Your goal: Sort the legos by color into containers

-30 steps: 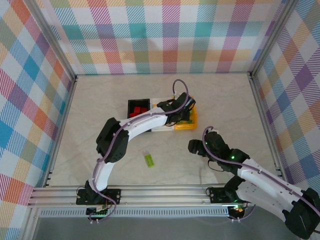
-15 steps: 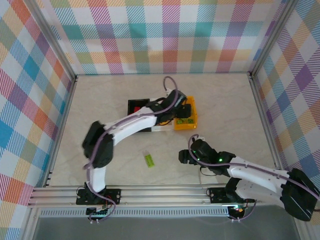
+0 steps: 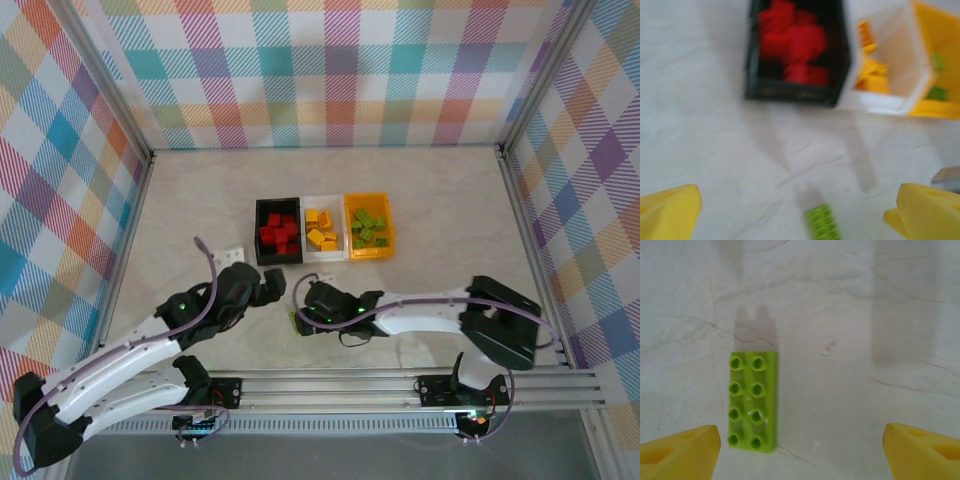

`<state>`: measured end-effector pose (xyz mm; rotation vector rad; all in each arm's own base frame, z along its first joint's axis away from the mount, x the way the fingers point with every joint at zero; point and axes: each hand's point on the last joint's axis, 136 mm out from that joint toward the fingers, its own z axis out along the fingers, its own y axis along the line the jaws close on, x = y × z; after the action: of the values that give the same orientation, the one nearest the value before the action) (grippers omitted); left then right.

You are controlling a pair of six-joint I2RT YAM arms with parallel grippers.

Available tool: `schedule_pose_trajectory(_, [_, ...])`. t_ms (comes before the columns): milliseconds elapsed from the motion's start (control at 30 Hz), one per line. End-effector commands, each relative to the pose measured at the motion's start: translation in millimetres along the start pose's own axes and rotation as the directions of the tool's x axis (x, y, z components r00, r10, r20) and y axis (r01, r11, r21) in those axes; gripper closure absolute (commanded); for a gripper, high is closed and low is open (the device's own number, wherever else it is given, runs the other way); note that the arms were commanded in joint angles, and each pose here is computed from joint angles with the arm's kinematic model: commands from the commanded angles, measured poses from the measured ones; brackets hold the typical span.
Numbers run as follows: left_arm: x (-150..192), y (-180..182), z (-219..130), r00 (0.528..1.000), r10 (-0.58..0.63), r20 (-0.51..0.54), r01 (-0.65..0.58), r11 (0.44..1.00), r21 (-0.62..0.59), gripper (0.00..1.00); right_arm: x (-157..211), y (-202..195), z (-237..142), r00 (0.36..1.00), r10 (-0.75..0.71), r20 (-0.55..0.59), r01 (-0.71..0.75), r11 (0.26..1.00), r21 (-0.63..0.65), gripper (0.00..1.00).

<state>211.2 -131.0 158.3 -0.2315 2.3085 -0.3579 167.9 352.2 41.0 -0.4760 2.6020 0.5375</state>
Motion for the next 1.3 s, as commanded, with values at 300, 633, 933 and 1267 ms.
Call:
schedule_pose_trajectory(300, [-11, 61, -41, 0.983, -0.119, 0.138, 0.133, 0.986, -0.102, 0.0, 31, -9, 33, 0.964, -0.145, -0.225, 0.203, 0.944, 0.26, 0.34])
schedule_pose_trajectory(633, [-15, 55, -42, 0.986, -0.098, 0.131, 0.111, 0.99, -0.091, 0.0, 33, -10, 32, 0.96, -0.163, -0.225, 0.221, 0.94, 0.26, 0.69])
schedule_pose_trajectory(933, [-12, 42, -33, 0.992, -0.071, 0.1, 0.078, 0.994, -0.071, 0.0, -13, -50, -31, 0.991, -0.128, -0.023, 0.129, 0.937, 0.323, 0.74])
schedule_pose_trajectory(1267, [-5, 36, -20, 0.996, -0.05, 0.069, 0.056, 0.995, -0.08, 0.0, -121, -128, -100, 0.977, 0.064, 0.201, -0.118, 0.956, 0.269, 0.74])
